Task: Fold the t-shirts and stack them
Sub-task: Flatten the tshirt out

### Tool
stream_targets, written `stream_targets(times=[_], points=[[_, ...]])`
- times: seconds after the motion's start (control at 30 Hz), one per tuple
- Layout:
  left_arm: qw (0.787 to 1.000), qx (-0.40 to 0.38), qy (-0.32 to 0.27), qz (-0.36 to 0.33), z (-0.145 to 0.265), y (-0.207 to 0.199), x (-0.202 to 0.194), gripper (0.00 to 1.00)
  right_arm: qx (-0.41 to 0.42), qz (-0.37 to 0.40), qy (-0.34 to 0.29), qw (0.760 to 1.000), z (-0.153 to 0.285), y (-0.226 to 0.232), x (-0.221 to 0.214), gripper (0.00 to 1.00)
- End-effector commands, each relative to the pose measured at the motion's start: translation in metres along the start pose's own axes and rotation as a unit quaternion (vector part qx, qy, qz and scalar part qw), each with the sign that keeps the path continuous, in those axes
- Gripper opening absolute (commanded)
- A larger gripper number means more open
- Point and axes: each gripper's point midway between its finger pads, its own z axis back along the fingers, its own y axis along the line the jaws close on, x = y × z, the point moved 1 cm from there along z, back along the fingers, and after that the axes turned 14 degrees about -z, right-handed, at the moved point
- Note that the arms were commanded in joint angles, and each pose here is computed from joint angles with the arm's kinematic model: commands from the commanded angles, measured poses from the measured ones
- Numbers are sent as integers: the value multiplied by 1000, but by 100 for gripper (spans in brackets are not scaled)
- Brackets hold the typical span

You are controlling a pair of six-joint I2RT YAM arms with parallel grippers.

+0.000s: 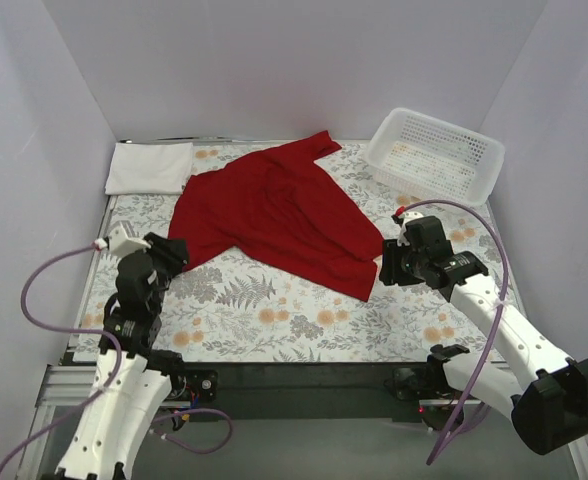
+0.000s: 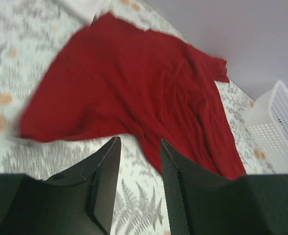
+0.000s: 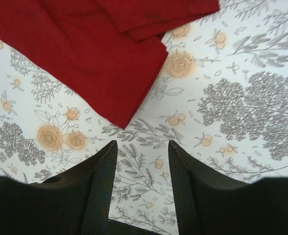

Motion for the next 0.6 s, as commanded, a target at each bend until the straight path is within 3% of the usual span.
stream_targets(times=[0.0, 0.17, 0.27, 0.37, 0.43, 0.57], points=[[992, 24, 29, 122, 27, 15, -38, 37, 59, -21, -11, 998, 2, 18, -2, 53], [993, 26, 11, 115, 48, 22, -32, 58, 83, -19, -12, 996, -8, 28, 4, 53], [997, 21, 3, 73, 42, 16, -19, 59, 87, -25, -30, 995, -19, 35, 22, 52], [999, -1, 35, 20, 28, 3, -21, 59, 86, -40, -40, 995, -40, 40, 41, 50], [996, -25, 85, -32, 9, -7, -41, 60, 79, -50, -46, 995, -60, 39, 57, 50], [988, -71, 120, -61, -15, -24, -61, 60, 42, -79, -60, 994, -90, 13, 83, 42]])
